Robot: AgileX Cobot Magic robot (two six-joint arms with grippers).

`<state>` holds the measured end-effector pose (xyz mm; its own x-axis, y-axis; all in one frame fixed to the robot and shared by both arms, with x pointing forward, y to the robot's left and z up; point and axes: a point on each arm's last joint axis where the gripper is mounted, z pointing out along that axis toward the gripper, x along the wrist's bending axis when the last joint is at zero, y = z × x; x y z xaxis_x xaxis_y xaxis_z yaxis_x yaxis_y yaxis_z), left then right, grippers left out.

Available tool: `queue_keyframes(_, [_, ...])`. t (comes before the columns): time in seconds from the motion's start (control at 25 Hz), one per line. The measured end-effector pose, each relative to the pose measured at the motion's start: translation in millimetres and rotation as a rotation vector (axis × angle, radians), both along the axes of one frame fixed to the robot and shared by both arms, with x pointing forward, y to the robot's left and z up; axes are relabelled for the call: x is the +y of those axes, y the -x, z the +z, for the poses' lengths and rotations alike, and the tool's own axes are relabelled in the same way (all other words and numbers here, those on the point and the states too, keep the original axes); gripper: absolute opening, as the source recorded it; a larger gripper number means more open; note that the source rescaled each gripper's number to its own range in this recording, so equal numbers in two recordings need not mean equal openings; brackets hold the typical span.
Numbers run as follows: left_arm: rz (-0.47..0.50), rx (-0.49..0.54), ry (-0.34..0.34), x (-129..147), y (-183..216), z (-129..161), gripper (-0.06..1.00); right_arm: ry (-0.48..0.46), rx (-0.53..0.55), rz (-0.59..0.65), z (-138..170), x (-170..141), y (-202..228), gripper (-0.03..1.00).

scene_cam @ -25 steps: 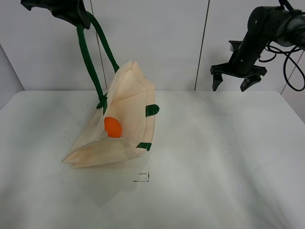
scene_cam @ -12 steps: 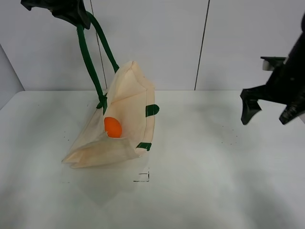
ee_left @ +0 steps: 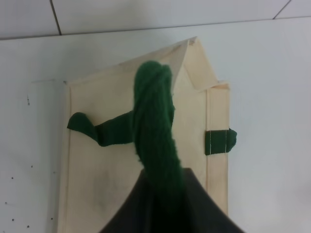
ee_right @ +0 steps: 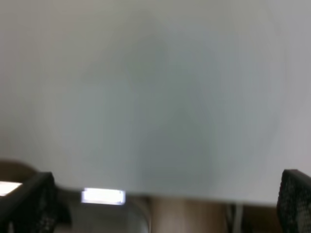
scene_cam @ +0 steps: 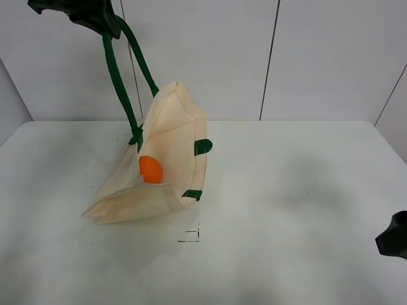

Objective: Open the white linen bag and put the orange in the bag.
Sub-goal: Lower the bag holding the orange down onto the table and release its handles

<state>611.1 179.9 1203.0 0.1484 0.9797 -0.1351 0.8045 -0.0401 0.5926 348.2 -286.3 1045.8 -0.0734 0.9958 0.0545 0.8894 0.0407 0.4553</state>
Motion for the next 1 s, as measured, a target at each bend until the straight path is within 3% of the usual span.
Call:
queue_keyframes(0.2, [0.0,0.0,0.0,0,0,0,0.0,-0.013,-0.293,-0.003,2,-4,53,1.0])
queue_keyframes(0.44, [0.0,0.0,0.0,0,0,0,0.0,-0.001,-0.497,-0.013,7,-9,86,1.0])
queue_keyframes(1.0, [-0.011,-0.003,-0.008,0,0,0,0.0,0.011,-0.594,-0.092,8,-11,101,1.0])
